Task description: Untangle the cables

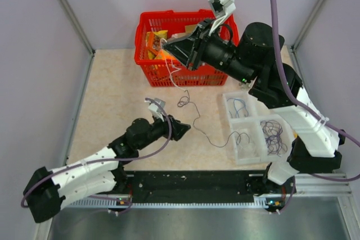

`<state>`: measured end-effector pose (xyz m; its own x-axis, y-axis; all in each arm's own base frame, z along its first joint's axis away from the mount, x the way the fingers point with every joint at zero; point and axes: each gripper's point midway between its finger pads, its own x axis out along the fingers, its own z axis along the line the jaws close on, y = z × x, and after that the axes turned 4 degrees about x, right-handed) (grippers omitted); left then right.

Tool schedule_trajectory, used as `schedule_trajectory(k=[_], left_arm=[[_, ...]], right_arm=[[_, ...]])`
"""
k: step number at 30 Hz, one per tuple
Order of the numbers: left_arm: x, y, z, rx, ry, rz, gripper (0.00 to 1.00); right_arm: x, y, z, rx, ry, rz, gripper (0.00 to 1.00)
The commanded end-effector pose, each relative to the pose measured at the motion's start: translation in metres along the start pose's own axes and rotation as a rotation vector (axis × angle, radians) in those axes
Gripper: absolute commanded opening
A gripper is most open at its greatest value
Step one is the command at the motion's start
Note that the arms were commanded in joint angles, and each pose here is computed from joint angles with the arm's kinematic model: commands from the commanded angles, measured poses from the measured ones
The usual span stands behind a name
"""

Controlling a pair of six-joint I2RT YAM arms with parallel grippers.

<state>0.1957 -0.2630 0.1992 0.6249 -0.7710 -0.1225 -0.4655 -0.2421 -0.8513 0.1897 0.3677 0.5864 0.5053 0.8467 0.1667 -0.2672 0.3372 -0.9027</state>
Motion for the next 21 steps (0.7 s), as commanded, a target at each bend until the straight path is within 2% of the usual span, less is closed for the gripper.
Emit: schedule_trajectory(k=[1,3,8,10,12,13,16,21], left_arm=[[0.019,-0.022,0.014,0.067,-0.14,-0.142,0.68],[0.023,-0.026,0.019,0.061,-0.174,-0.16,0.66],[0.042,-0.021,0.003,0.077,-0.083,-0.136,0.43],[0.044,-0.019,-0.013,0.079,-0.001,-0.102,0.38],[0.042,-0.023,-0.028,0.079,0.075,-0.116,0.4],[0.039,-0.022,-0.037,0.086,0.126,-0.118,0.44],[0.031,-0.03,-0.039,0.086,0.138,-0.168,0.59],[0.034,-0.046,-0.05,0.121,0.164,-0.195,0.65]], right_arm=[[-0.006,-0.027,0.001,0.056,0.019,-0.078,0.0],[-0.006,-0.027,0.004,0.066,0.007,-0.077,0.0],[-0.005,-0.026,0.002,0.066,0.013,-0.075,0.0],[-0.004,-0.026,0.001,0.056,0.019,-0.078,0.0],[-0.003,-0.024,-0.003,0.045,0.035,-0.076,0.0],[-0.003,-0.023,-0.004,0.045,0.039,-0.075,0.0],[-0.001,-0.022,-0.004,0.045,0.036,-0.071,0.0],[-0.002,-0.023,-0.001,0.052,0.027,-0.073,0.0]])
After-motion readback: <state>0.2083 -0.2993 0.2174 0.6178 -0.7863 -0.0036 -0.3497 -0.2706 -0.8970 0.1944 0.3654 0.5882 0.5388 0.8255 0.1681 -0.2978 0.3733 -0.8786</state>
